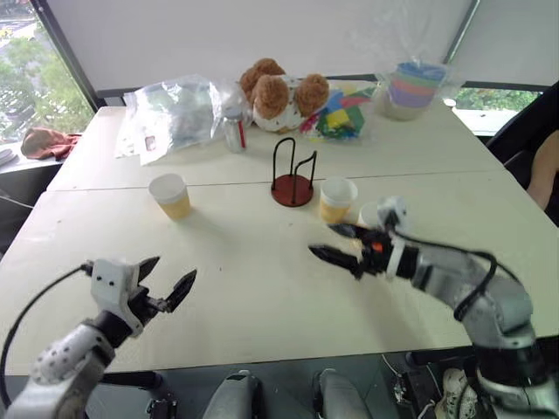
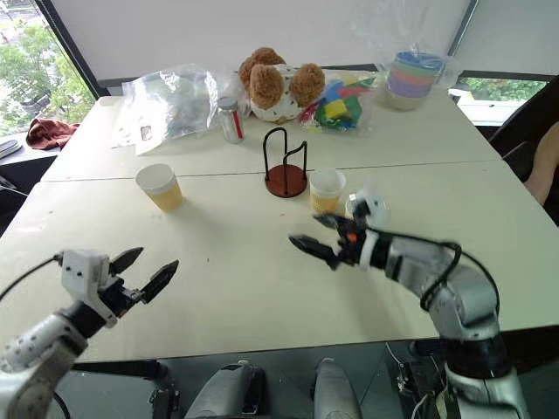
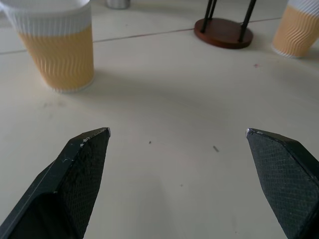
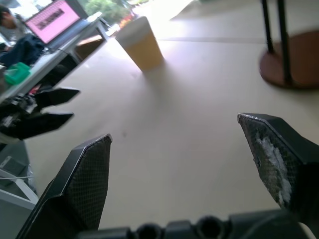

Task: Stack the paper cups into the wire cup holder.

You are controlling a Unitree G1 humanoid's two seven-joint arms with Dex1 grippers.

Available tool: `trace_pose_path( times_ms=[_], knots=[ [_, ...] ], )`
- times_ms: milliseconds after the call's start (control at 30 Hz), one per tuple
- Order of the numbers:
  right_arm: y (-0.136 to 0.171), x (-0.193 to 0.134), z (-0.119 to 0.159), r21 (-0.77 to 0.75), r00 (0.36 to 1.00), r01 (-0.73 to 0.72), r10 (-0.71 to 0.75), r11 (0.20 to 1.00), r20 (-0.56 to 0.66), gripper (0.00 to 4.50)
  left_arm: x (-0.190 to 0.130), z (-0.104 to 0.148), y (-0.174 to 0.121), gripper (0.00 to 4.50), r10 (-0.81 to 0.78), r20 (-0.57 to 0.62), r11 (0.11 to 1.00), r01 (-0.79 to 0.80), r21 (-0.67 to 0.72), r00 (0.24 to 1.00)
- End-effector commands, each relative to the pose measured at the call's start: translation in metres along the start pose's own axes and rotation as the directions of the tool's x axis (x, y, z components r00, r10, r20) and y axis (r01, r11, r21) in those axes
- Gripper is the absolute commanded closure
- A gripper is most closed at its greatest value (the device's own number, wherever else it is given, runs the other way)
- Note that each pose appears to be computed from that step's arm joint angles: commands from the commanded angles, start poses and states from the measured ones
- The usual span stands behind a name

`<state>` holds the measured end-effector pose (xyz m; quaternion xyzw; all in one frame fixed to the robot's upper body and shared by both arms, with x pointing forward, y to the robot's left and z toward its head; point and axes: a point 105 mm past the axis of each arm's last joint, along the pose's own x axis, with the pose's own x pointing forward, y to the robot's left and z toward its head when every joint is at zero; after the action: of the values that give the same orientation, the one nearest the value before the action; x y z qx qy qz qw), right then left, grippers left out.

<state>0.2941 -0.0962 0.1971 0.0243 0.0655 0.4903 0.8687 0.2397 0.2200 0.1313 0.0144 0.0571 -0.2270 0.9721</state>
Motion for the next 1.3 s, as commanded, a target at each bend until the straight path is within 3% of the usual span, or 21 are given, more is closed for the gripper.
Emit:
trace_pose_path(
  times_ms=[33, 167, 367, 667, 1033, 1133, 1300],
  knots=[
    [0.004, 0.011, 0.031, -0.031, 1.000, 0.000, 0.001, 1.000, 0.028, 0.09, -0.004, 0.037, 0.013, 0.00, -0.069, 0.030, 0.997, 0.068, 0.035, 0.997],
    [-0.032, 0.032, 0.059, -0.039, 0.979, 0.187, -0.189, 0.982, -0.073, 0.09, -0.007, 0.082, 0.014, 0.00, -0.212, -0.006, 0.970, 0.211, 0.125, 0.977],
    [-0.055, 0.049, 0.076, 0.076, 0.968, 0.237, -0.228, 0.969, -0.104, 0.09, 0.002, 0.105, 0.017, 0.00, -0.199, 0.065, 0.965, 0.184, 0.186, 0.978],
    [-0.084, 0.058, 0.073, 0.149, 0.940, 0.320, -0.294, 0.936, -0.173, 0.09, 0.010, 0.093, 0.009, 0.00, -0.161, 0.089, 0.970, 0.141, 0.197, 0.983],
    [-0.090, 0.086, 0.076, 0.291, 0.955, 0.292, -0.262, 0.911, -0.139, 0.09, 0.015, 0.090, 0.011, 0.00, -0.111, 0.120, 0.974, 0.084, 0.213, 0.987],
    [-0.094, 0.094, 0.072, 0.276, 0.951, 0.303, -0.274, 0.912, -0.142, 0.09, 0.016, 0.088, 0.013, 0.00, -0.099, 0.121, 0.974, 0.071, 0.216, 0.988],
    [-0.082, 0.107, 0.066, 0.099, 0.958, 0.258, -0.241, 0.961, -0.157, 0.09, 0.017, 0.086, 0.010, 0.00, -0.101, 0.123, 0.975, 0.073, 0.211, 0.987]
  ],
)
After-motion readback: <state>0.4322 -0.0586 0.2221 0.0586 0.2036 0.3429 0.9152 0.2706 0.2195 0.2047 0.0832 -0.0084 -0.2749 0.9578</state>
